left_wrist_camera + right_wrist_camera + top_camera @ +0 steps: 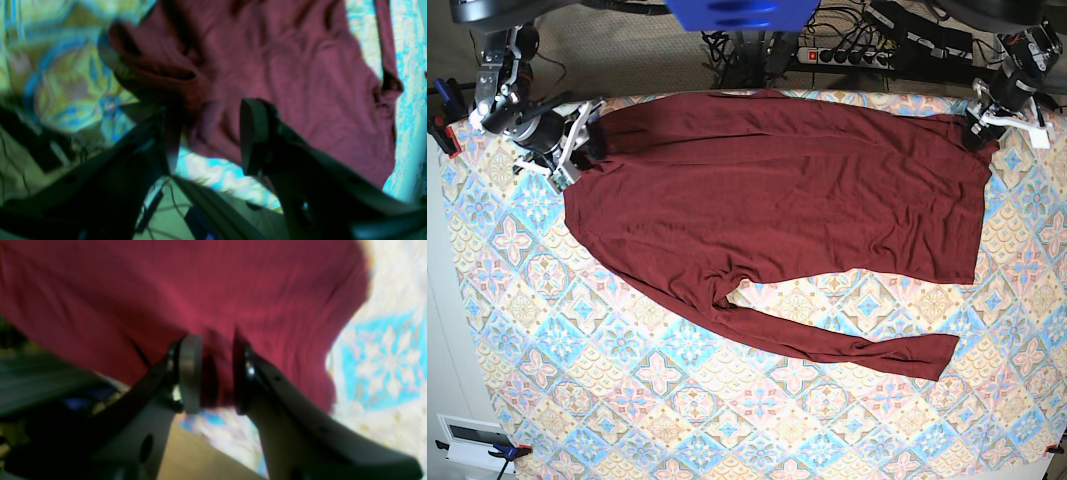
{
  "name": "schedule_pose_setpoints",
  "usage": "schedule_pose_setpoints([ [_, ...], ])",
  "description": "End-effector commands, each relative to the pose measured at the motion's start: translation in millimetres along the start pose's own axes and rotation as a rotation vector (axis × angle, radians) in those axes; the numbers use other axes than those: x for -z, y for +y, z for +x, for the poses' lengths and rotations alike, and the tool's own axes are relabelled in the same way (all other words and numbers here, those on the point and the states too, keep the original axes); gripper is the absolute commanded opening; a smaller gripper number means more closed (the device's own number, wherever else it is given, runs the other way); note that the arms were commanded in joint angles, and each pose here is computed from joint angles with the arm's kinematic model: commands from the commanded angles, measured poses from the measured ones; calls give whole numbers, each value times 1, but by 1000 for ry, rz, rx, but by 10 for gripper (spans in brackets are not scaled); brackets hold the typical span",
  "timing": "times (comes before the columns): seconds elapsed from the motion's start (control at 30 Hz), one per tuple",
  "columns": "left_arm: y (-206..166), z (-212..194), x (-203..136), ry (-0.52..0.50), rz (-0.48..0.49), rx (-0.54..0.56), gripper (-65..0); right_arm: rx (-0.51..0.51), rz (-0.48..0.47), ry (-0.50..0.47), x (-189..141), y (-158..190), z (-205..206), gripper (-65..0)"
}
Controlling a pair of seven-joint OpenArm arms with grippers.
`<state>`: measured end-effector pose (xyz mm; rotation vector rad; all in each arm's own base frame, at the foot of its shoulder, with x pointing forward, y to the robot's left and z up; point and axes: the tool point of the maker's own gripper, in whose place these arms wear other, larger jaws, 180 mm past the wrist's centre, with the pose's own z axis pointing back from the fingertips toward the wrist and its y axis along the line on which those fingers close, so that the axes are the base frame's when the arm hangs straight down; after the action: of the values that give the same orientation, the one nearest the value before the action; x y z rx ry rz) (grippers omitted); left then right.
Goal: Layout the t-shirt on the table in an organized manner, then fold the t-shirt properly
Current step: 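Release the collar corner with the right gripper and move it along the collar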
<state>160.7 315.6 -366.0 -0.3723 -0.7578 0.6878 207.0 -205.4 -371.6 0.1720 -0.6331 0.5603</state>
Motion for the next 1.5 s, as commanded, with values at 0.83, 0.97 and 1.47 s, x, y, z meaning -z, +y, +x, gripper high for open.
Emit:
schedule_pose_setpoints([
  [0.83, -37, 20, 1, -49, -81, 81, -375, -169, -141, 104, 1, -25, -3, -492],
  [0.97, -39, 21, 2, -52, -85, 83, -375, -166, -106, 123, -3, -9, -16, -492],
  [1.47, -47, 18, 8, -39, -107, 90, -375, -462, 15, 219, 5, 18, -35, -412],
])
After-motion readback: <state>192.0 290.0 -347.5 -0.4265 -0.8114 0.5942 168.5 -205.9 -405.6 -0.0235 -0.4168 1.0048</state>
